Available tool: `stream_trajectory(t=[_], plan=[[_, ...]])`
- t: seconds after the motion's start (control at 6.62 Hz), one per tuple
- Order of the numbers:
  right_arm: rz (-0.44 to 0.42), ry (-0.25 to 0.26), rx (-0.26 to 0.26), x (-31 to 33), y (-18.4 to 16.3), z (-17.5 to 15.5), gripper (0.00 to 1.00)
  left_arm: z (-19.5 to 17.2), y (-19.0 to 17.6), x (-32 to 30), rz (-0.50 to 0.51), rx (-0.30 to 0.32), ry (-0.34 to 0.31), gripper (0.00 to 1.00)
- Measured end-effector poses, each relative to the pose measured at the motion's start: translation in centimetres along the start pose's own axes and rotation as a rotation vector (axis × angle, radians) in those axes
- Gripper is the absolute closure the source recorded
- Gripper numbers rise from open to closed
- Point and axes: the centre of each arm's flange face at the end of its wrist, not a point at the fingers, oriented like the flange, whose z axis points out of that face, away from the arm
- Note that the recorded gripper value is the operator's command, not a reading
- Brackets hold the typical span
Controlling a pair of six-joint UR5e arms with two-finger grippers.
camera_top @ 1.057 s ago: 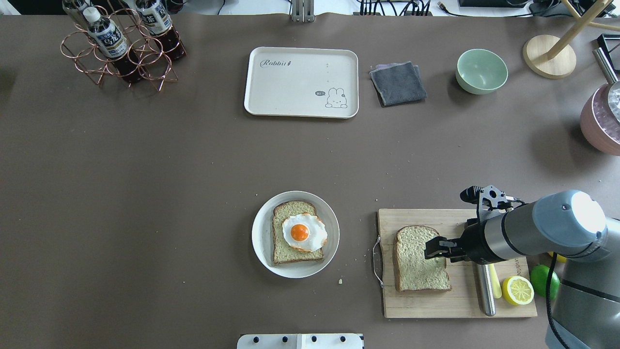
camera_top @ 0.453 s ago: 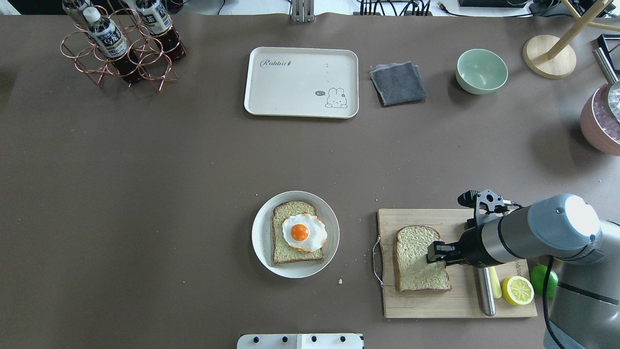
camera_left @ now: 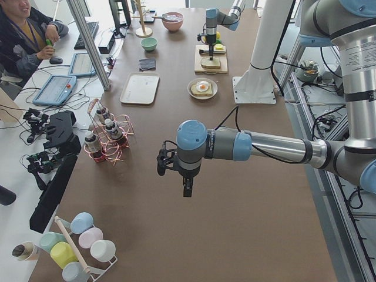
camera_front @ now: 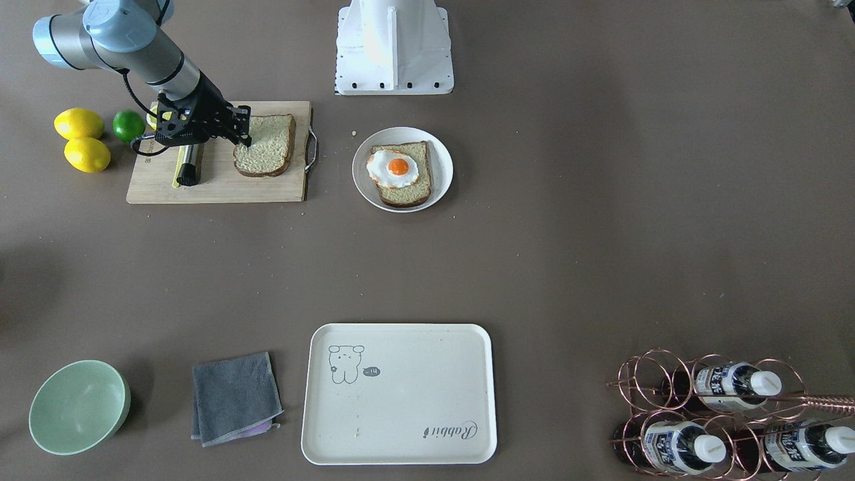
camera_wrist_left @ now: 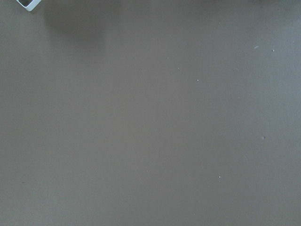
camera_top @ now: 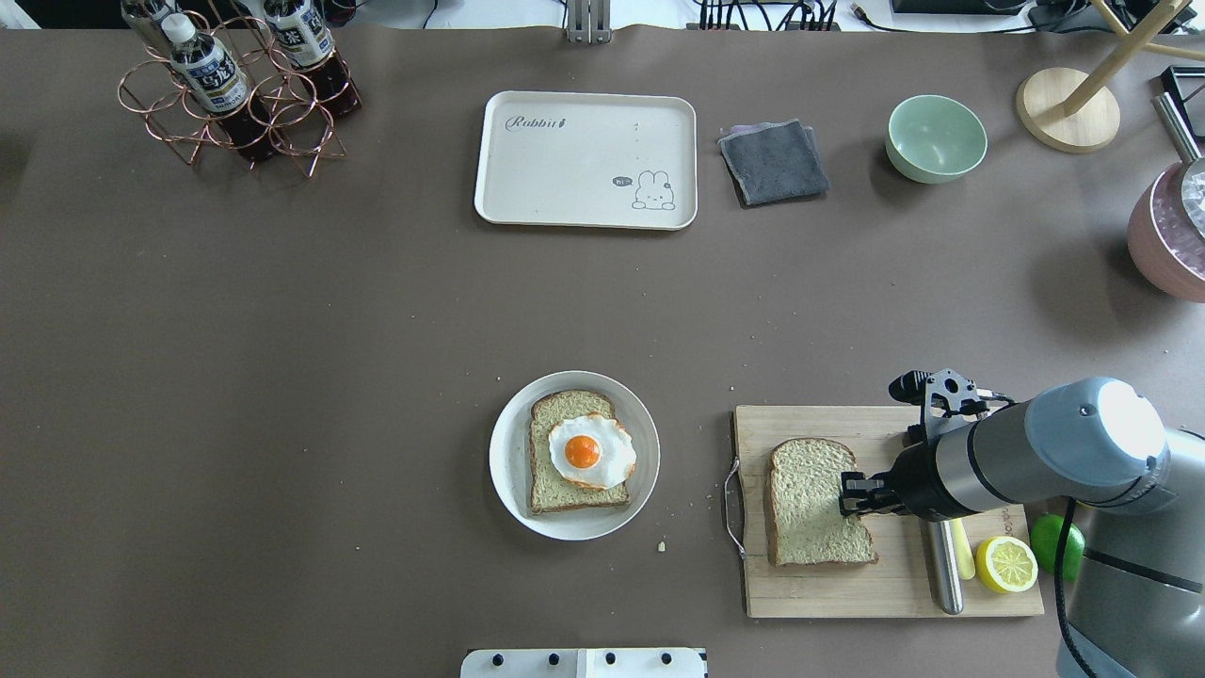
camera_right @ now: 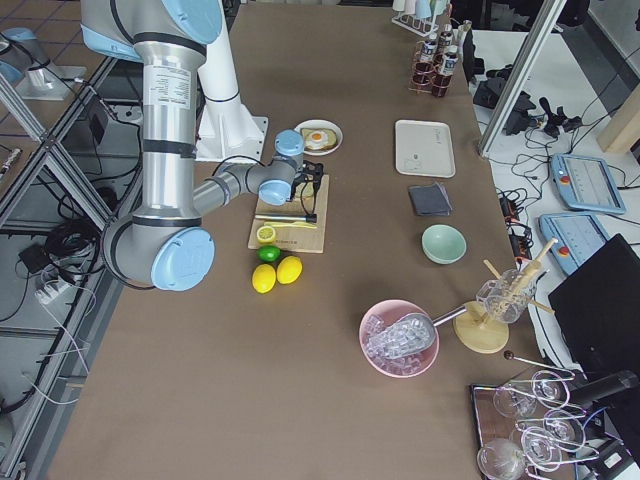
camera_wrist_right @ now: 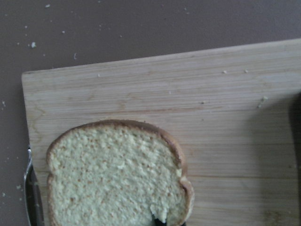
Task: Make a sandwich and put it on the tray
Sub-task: 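Lift the bread slice with the right gripper and carry it over the egg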
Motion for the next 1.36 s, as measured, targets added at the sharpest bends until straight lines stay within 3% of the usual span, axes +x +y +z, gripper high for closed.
stream_trajectory(t=[0.6, 1.06, 1.36], plan=[[-0.009, -0.035, 0.001, -0.9, -0.5, -1.4, 1.00, 0.0, 0.0, 0.2, 0.001, 0.000, 0.015, 0.02], [-0.080, -0.178, -0.002, -2.5, -1.6, -4.3, 1.00, 0.0, 0.0, 0.4, 0.000, -0.001, 0.034, 0.02], [-0.134, -0.272, -0.025, -7.4, -2.7, -3.3, 1.00, 0.0, 0.0, 0.4, -0.002, -0.003, 0.040, 0.02]])
